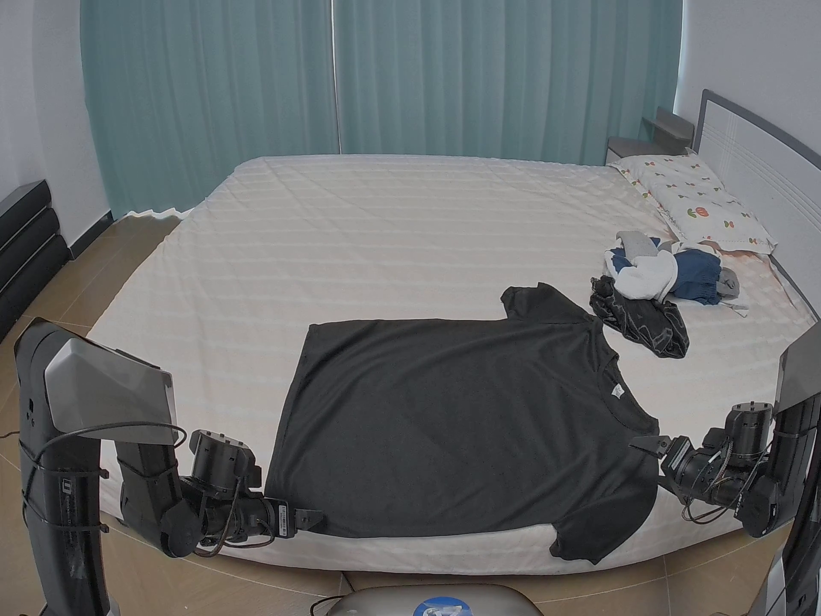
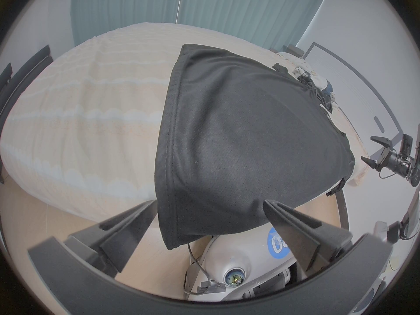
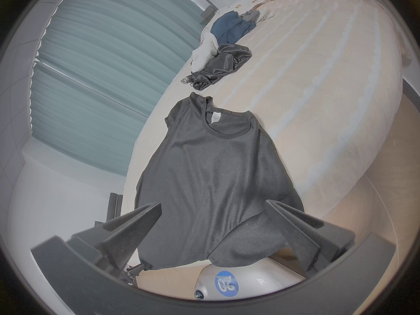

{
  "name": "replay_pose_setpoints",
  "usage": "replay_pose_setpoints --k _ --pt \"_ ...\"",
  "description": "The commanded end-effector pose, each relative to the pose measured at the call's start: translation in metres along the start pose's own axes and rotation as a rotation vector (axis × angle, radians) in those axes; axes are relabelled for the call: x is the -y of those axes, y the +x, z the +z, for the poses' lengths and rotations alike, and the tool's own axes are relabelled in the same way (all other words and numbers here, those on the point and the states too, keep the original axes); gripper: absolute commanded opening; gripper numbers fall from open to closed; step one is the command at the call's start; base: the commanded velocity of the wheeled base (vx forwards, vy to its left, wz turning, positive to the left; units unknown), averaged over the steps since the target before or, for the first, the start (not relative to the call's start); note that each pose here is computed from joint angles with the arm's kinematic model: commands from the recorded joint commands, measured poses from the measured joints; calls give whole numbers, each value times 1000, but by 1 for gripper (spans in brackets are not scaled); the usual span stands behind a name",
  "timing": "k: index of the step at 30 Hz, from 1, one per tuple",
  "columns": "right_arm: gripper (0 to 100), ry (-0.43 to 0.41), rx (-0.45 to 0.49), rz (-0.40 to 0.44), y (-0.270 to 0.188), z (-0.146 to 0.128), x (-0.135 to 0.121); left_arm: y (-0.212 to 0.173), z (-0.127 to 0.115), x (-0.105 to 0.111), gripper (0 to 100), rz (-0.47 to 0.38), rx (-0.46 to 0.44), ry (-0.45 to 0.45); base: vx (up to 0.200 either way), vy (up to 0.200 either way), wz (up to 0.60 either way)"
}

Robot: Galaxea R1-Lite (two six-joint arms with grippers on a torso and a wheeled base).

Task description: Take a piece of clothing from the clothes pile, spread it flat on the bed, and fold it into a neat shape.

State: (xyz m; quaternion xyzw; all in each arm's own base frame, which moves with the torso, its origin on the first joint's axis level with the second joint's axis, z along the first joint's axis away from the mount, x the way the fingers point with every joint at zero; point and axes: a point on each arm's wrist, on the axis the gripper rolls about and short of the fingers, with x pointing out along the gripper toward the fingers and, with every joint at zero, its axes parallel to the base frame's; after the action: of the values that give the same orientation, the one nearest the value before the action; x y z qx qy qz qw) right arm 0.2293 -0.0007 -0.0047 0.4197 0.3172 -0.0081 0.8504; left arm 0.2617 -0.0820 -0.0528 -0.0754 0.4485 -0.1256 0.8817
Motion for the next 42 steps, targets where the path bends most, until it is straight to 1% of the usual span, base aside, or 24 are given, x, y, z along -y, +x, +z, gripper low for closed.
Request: replay_pose_setpoints --k 1,7,11,17,19,20,21,22,27,28,29,30,32,34,37,39,42 --pt "100 -4 1 3 1 0 0 0 -5 0 0 10 -18 2 0 0 0" --pt "100 0 0 0 1 0 1 -1 -7 1 0 12 -25 0 0 0 0" --pt "100 1 -2 -4 0 -1 1 -4 -9 0 0 37 -25 -10 0 0 0" --pt "100 -2 -3 -12 1 -2 3 -7 -9 0 0 37 -25 -21 0 0 0" --pt "100 -18 18 -1 0 2 1 -11 -5 2 0 17 -7 -65 0 0 0" --pt "100 -18 18 -1 0 2 1 -11 -5 2 0 17 -7 -65 0 0 0" --pt "100 -49 28 3 0 5 0 -12 -2 4 0 0 4 -102 0 0 0" --pt "100 -71 32 7 2 6 0 -12 -1 4 0 -8 8 -118 0 0 0" --pt "100 -149 49 0 20 13 6 -12 2 5 0 -29 34 -176 0 0 0" --pt "100 -151 50 -1 20 14 7 -12 2 5 0 -29 34 -179 0 0 0" --pt "100 -179 50 -30 26 17 16 -13 2 5 0 -31 36 -234 0 0 0" --pt "100 -195 42 -48 31 18 21 -13 2 5 0 -32 37 -267 0 0 0" --pt "100 -228 40 -67 41 24 28 -14 4 6 0 -41 55 -308 0 0 0" --pt "100 -246 43 -79 49 31 31 -15 6 6 0 -51 72 -319 0 0 0" --pt "100 -240 34 -92 56 39 31 -15 4 7 0 -57 76 -320 0 0 0" --pt "100 -233 11 -107 59 38 32 -15 3 8 0 -63 74 -318 0 0 0" --pt "100 -230 7 -110 58 38 34 -14 3 8 0 -69 71 -320 0 0 0"
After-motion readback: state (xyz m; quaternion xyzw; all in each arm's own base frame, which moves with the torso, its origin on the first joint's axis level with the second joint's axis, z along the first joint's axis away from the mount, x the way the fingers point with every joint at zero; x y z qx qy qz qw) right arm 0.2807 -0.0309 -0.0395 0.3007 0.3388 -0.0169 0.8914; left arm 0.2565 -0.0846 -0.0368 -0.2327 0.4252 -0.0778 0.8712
